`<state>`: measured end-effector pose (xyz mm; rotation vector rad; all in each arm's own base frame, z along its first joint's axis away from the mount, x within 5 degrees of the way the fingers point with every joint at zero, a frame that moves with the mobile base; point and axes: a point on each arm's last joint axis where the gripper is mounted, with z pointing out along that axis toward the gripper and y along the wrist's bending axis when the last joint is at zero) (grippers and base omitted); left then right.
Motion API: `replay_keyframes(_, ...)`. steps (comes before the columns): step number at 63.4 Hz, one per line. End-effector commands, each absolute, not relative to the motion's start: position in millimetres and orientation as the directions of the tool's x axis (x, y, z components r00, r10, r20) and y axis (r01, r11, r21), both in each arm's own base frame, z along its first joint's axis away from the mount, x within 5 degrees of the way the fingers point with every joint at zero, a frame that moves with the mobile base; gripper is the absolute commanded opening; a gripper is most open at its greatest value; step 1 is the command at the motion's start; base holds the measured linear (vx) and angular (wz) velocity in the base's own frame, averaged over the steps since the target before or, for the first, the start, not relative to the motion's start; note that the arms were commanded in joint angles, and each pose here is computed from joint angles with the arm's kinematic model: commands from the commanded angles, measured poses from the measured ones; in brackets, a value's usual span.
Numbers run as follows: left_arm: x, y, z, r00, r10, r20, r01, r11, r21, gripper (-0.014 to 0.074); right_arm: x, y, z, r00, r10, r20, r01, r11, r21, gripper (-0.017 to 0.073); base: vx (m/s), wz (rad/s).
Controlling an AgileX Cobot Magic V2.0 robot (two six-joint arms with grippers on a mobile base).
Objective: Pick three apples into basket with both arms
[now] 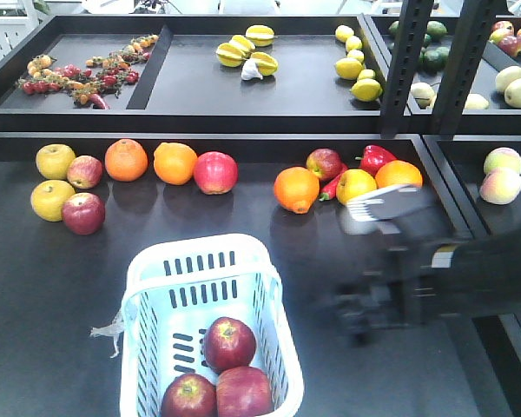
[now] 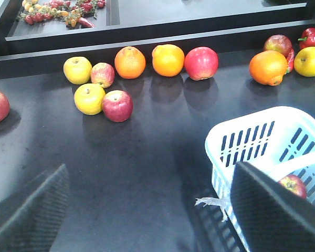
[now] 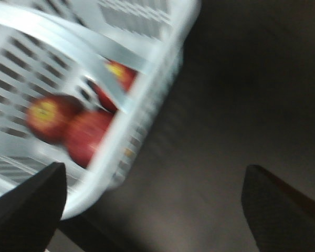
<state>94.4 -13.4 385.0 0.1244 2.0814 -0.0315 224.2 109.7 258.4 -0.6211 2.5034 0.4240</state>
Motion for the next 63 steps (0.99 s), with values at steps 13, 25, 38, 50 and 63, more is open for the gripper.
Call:
replay_keyframes(13, 96, -14, 396, -0.422, 0.069, -0.904, 0.109, 0.994, 0.025, 0.0589, 192, 38, 310, -0.767, -0.238, -0.596, -0.272, 0.962, -0.035, 0.0615, 0.00, 0.00)
replay_keyframes(25, 96, -14, 396, -0.422, 0.069, -0.904, 0.109, 0.994, 0.025, 0.0589, 159, 23, 333, -0.728, -0.210, -0.652, -0.212, 0.974, -0.077, 0.0599, 0.00, 0.00)
replay_keyframes(38, 96, -14, 396, -0.422, 0.069, -0.904, 0.109, 0.994, 0.025, 0.0589, 135, 14, 347, -0.681, -0.178, -0.711, -0.149, 0.983, -0.104, 0.0594, 0.00, 0.00)
replay_keyframes(50, 96, -14, 396, -0.422, 0.069, -0.904, 0.109, 0.994, 0.025, 0.0589, 126, 11, 353, -0.647, -0.164, -0.744, -0.121, 0.986, -0.112, 0.0594, 0.00, 0.00)
replay_keyframes(63, 96, -14, 396, -0.422, 0.069, -0.904, 0.109, 0.994, 0.025, 0.0589, 126, 11, 353, -0.647, -0.164, -0.745, -0.121, 0.986, -0.112, 0.0594, 0.00, 0.00)
